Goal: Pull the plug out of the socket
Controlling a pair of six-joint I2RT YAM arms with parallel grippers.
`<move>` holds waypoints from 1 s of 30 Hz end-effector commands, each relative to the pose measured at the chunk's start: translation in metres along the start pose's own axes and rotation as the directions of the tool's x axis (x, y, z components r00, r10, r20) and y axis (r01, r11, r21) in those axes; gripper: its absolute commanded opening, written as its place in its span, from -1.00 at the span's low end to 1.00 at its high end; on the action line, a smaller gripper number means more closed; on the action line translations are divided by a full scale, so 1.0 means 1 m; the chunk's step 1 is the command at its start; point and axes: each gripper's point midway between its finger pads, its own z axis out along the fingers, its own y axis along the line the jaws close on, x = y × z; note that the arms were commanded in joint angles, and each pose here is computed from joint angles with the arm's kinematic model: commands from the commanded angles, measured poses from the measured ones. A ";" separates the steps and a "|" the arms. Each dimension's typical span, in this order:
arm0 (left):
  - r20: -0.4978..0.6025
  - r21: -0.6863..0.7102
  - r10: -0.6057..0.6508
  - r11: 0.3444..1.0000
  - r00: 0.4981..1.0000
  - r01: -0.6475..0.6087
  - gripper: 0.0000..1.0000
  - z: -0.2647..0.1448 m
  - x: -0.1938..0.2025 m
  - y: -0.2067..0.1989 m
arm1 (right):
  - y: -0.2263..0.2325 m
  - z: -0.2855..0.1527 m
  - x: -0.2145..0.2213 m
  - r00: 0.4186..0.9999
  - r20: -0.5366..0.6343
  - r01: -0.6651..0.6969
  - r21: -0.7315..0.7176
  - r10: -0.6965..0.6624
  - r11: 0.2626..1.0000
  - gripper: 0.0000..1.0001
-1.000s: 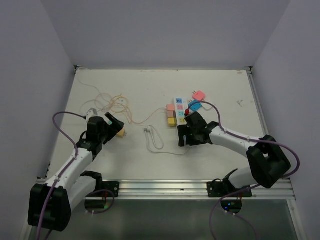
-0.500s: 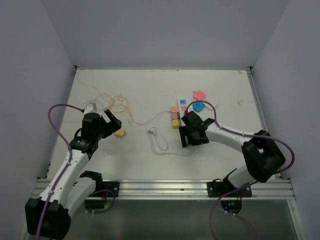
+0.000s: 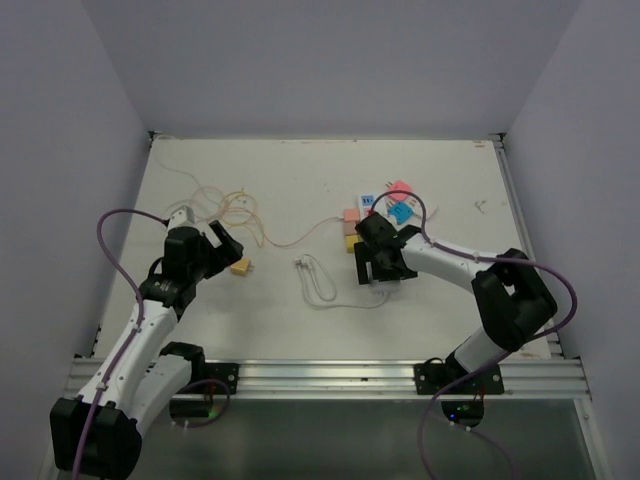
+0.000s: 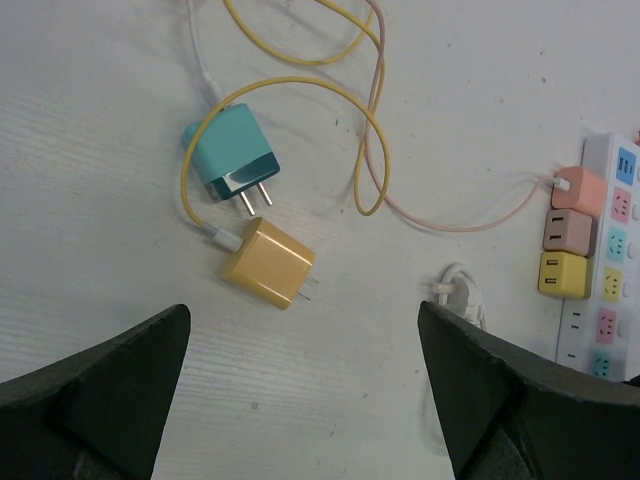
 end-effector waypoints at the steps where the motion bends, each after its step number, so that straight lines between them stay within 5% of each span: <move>1: 0.013 0.011 0.027 1.000 1.000 -0.028 0.99 -0.002 -0.005 -0.001 | -0.002 -0.006 -0.013 0.998 0.030 -0.051 0.032 0.050 0.998 0.98; 15: 0.002 0.021 0.022 1.000 1.000 -0.022 0.99 -0.001 -0.002 -0.003 | 0.006 0.002 -0.032 0.993 0.073 -0.098 0.038 0.095 0.995 0.96; 30: -0.006 0.021 0.010 1.000 1.000 -0.010 0.99 0.001 0.004 0.000 | 0.001 0.025 -0.017 0.995 0.028 -0.097 0.074 0.095 0.993 0.59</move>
